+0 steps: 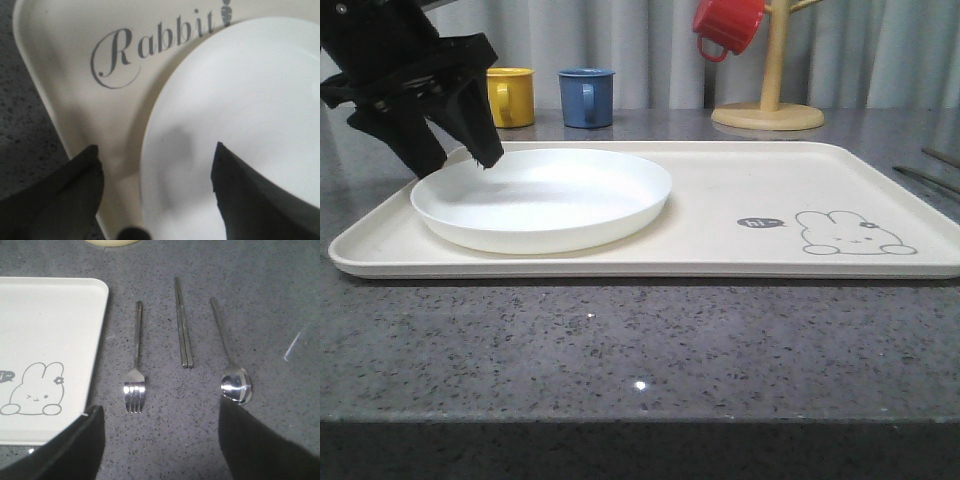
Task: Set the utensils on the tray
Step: 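Lower the plate onto the tray's end nearest the left gripper and release, then withdraw the left gripper upward away from the plate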
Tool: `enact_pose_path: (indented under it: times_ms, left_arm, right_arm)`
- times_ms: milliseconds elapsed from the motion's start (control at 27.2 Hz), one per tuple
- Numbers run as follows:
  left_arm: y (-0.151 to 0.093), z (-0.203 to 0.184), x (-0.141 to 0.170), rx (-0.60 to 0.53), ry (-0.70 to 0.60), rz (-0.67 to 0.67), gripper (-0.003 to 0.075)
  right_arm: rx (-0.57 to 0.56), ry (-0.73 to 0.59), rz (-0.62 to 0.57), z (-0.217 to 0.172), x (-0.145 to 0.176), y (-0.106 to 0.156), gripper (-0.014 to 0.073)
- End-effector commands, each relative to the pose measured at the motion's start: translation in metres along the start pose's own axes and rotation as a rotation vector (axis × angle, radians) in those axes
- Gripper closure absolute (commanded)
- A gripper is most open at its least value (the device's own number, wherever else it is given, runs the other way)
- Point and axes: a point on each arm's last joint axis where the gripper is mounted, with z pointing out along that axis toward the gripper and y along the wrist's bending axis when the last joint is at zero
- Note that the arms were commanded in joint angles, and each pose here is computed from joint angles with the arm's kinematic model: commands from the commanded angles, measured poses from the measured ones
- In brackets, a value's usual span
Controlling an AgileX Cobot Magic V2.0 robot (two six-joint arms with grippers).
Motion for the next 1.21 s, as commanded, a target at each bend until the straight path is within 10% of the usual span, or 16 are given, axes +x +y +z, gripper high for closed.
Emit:
enact_pose_path:
  times_ms: [0, 514, 1174]
  left_arm:
    - [-0.023, -0.056, -0.014, -0.004, -0.185, 0.058, 0.0250]
    - [-0.123, -0.128, 0.035, -0.049, -0.300, 0.435, 0.0250]
    - [-0.118, -0.175, 0.133, -0.017, -0.424, 0.467, 0.0250]
  right_arm:
    - [0.000, -0.086, -0.020, -0.004, -0.014, 0.001, 0.0086]
    - [0.000, -0.087, -0.020, -0.004, -0.014, 0.001, 0.0086]
    - [-0.001, -0.100, -0.021, -0.004, -0.015, 0.001, 0.0086]
